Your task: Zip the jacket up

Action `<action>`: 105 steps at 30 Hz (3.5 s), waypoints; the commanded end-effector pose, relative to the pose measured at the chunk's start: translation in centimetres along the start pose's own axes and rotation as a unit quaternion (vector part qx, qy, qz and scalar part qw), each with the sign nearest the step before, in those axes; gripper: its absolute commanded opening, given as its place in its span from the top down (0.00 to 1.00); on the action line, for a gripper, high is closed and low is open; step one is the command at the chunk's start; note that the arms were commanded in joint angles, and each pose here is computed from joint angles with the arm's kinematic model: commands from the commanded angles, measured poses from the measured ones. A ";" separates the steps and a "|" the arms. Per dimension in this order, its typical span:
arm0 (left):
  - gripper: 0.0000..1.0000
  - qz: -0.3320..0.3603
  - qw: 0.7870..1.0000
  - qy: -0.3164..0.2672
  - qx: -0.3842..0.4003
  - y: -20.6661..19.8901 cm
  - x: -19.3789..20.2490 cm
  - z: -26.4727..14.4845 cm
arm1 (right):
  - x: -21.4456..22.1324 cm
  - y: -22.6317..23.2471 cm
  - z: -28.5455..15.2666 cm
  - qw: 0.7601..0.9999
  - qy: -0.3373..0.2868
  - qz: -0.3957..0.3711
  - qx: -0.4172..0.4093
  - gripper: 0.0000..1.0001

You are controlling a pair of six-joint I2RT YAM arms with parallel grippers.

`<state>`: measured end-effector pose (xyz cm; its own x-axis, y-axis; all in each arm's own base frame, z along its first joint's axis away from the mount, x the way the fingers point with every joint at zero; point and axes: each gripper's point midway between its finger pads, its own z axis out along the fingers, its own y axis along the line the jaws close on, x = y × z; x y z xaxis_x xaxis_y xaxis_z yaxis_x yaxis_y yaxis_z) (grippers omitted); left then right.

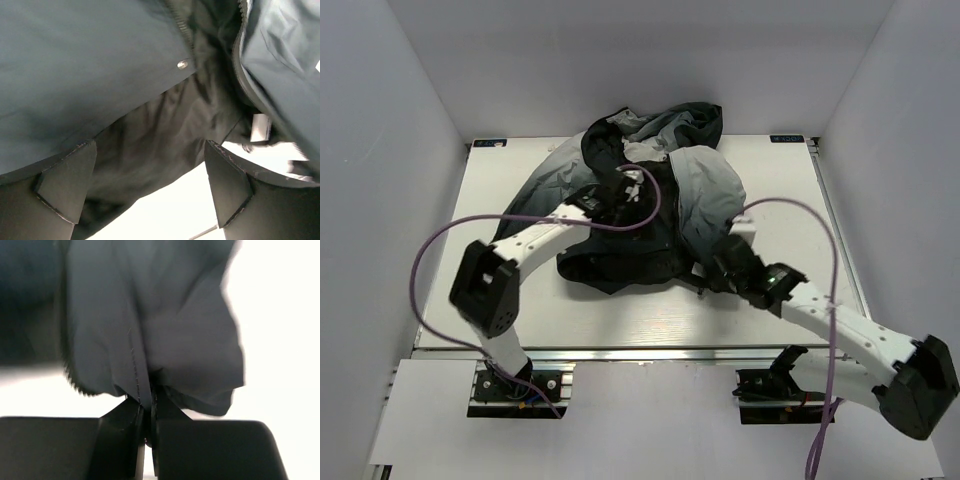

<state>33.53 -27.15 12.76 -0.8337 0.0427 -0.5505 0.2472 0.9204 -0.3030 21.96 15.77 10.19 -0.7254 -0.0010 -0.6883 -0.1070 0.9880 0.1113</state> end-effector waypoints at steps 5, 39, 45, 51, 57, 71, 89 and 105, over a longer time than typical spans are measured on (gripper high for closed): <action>0.02 0.026 0.999 0.028 -0.008 -4.1 -0.1 4.0 | -4.8 -6.3 -2.5 0.989 -0.062 0.075 0.111 1.00; 0.02 -0.031 0.988 0.028 -0.151 -3.2 2.6 13.4 | -0.5 -6.5 0.4 0.996 -0.015 0.059 0.066 1.00; 0.04 -0.029 0.979 0.036 -0.200 -1.1 3.8 13.8 | -0.5 -6.4 0.5 0.996 -0.017 0.059 0.063 1.00; 0.19 -0.037 0.973 0.030 -0.226 0.0 4.0 13.8 | -0.4 -6.4 0.5 0.996 -0.017 0.060 0.060 1.00; 0.47 -0.043 0.974 0.011 -0.221 -0.4 2.7 12.2 | -0.6 -6.4 0.3 0.996 -0.022 0.061 0.057 1.00; 1.00 -0.010 0.982 -0.069 -0.176 -2.0 -2.0 6.6 | -0.7 -5.6 0.5 0.998 -0.020 0.052 0.037 1.00; 1.00 0.036 0.998 -0.009 -0.045 -4.4 6.2 -5.5 | -0.6 -1.7 1.6 0.997 -0.018 0.034 -0.071 1.00; 0.27 0.105 0.976 0.183 -0.044 -3.6 21.4 -6.3 | -0.4 0.0 3.4 0.994 -0.005 0.050 -0.101 1.00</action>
<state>12.64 -26.60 6.31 -0.8854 0.3590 -0.2953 0.3999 0.9122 -0.0899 23.37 15.52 7.02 -0.7642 0.0598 -0.6422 -0.1620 0.9460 0.2808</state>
